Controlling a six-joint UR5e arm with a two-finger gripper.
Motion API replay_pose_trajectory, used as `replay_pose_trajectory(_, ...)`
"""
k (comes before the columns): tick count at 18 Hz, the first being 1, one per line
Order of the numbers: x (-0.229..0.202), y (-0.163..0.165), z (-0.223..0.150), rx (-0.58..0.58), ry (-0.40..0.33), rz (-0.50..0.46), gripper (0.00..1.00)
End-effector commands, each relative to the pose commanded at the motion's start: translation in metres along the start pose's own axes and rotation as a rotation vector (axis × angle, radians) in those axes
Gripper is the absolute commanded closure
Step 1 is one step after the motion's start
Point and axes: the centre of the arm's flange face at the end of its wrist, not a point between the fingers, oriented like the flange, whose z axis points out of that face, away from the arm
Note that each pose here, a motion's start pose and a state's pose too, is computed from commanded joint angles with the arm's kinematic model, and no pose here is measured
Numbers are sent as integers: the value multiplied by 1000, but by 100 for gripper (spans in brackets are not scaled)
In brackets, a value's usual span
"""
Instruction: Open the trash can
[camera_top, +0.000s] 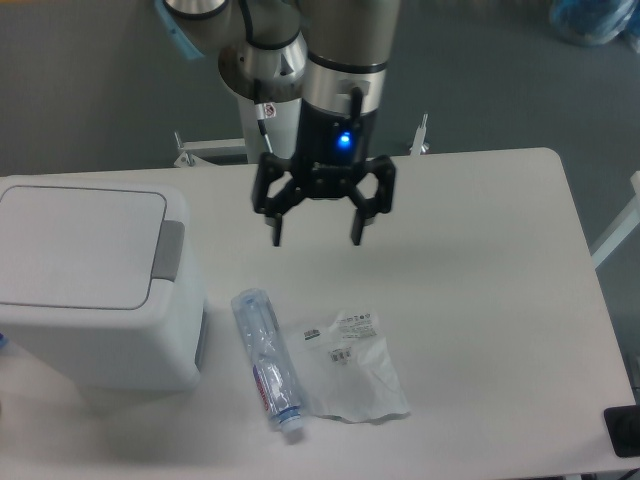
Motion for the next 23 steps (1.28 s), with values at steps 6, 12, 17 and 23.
replay_pose_trajectory(6,28,2,12,-17,42,40,0)
replay_pose_trajectory(12,43,4,18,-24,73,60,0)
replay_pose_trajectory(17,51,4,27,-40,84,63,0)
replay_pose_trajectory(23,53,4,32,-46,86,68,0)
